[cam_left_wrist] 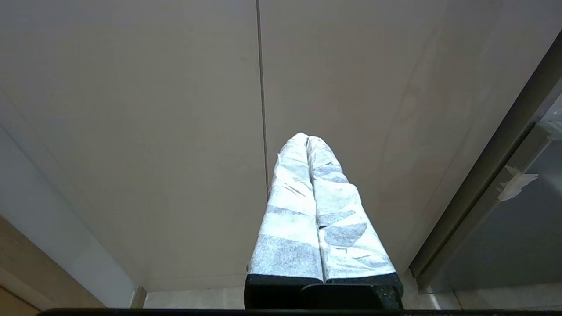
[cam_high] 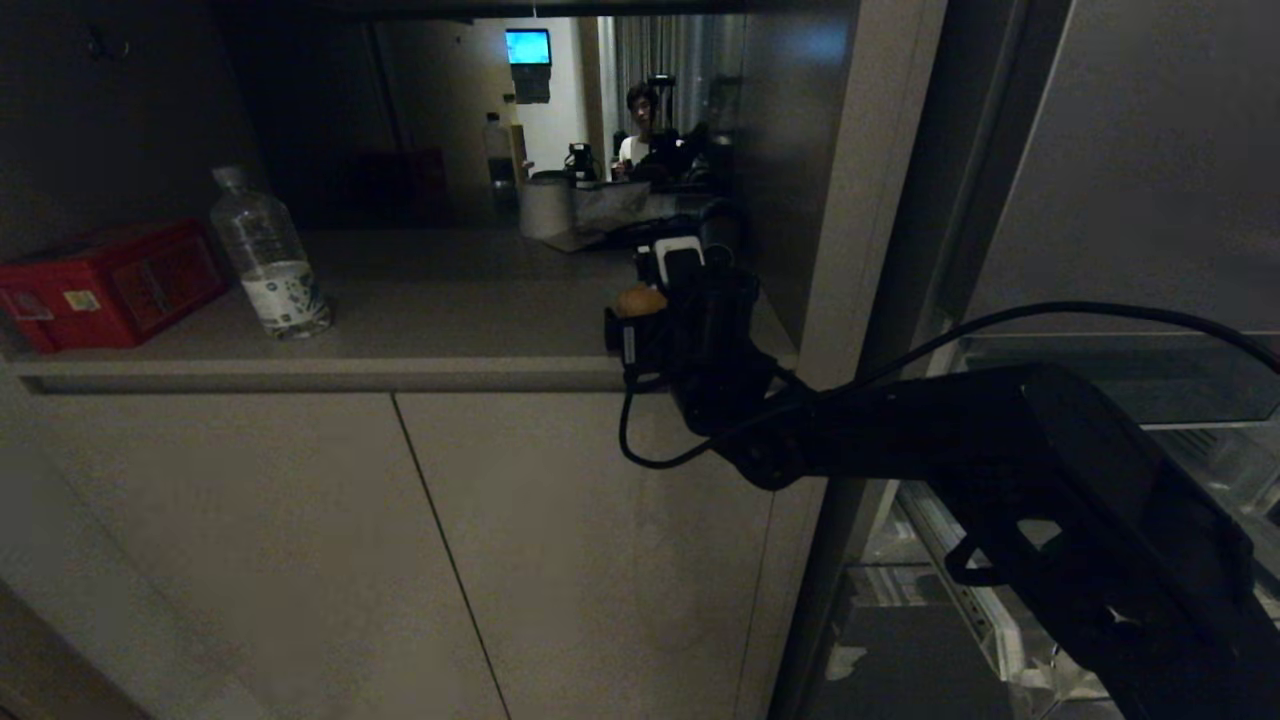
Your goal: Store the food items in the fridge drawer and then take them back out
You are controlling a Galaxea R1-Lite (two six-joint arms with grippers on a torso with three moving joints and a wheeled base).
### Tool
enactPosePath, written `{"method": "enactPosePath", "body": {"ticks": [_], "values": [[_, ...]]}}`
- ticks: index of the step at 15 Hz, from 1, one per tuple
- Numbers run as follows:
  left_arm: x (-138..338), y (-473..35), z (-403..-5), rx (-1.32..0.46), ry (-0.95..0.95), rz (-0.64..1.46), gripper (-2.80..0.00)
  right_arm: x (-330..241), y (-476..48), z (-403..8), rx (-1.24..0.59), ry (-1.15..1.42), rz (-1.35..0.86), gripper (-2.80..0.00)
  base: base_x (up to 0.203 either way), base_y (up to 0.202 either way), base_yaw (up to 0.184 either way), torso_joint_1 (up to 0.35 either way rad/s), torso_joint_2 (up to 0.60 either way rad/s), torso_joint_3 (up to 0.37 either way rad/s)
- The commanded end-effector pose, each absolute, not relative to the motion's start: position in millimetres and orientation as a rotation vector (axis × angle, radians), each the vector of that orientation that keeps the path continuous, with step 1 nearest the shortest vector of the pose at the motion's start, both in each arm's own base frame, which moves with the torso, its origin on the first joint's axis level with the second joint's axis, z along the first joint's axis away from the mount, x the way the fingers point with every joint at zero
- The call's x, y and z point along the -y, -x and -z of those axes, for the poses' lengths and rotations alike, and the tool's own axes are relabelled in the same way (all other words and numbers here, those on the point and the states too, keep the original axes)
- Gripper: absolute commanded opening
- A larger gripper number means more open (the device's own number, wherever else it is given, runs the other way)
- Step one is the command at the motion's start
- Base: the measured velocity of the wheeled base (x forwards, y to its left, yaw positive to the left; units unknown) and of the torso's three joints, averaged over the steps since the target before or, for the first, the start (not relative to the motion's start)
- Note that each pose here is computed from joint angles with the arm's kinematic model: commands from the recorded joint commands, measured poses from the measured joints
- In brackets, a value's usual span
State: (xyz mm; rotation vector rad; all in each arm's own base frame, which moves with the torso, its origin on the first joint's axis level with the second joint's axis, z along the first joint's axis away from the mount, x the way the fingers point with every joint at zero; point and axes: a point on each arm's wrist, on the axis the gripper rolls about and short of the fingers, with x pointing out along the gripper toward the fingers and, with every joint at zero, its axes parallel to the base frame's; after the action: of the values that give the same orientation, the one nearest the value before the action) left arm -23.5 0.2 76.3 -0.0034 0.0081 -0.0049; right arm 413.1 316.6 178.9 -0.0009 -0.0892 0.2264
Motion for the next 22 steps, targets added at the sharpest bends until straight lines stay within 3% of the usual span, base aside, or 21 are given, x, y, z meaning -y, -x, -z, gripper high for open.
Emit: {"method": "enactPosePath", "body": {"ticks": [1, 7, 8, 14, 22], "values": [[-0.2, 23.4, -76.3, -0.008, 0.003, 0.005, -2.8, -313.6, -415.8, -178.1, 0.091, 0.001, -0.216, 0.0, 0.0, 0.0, 0.0, 0.0, 0.0, 0.0], [-0.2, 23.5, -76.3, -0.008, 0.003, 0.005, -2.8, -313.7, -420.1, -167.9, 0.075, 0.011, -0.22, 0.0, 0.0, 0.0, 0.0, 0.0, 0.0, 0.0], [-0.2, 23.5, -76.3, -0.008, 0.004, 0.005, -2.8, -313.7, -420.1, -167.9, 0.075, 0.011, -0.22, -2.8, 0.0, 0.0, 0.0, 0.0, 0.0, 0.0], [-0.2, 23.5, -76.3, -0.008, 0.003, 0.005, -2.8, -313.6, -418.5, -172.7, 0.091, 0.023, -0.225, -2.8, 0.0, 0.0, 0.0, 0.0, 0.0, 0.0], [-0.2, 23.4, -76.3, -0.009, 0.003, 0.005, -2.8, -309.9, -383.5, -210.6, 0.104, 0.011, -0.226, -2.8, 0.0, 0.0, 0.0, 0.0, 0.0, 0.0]]}}
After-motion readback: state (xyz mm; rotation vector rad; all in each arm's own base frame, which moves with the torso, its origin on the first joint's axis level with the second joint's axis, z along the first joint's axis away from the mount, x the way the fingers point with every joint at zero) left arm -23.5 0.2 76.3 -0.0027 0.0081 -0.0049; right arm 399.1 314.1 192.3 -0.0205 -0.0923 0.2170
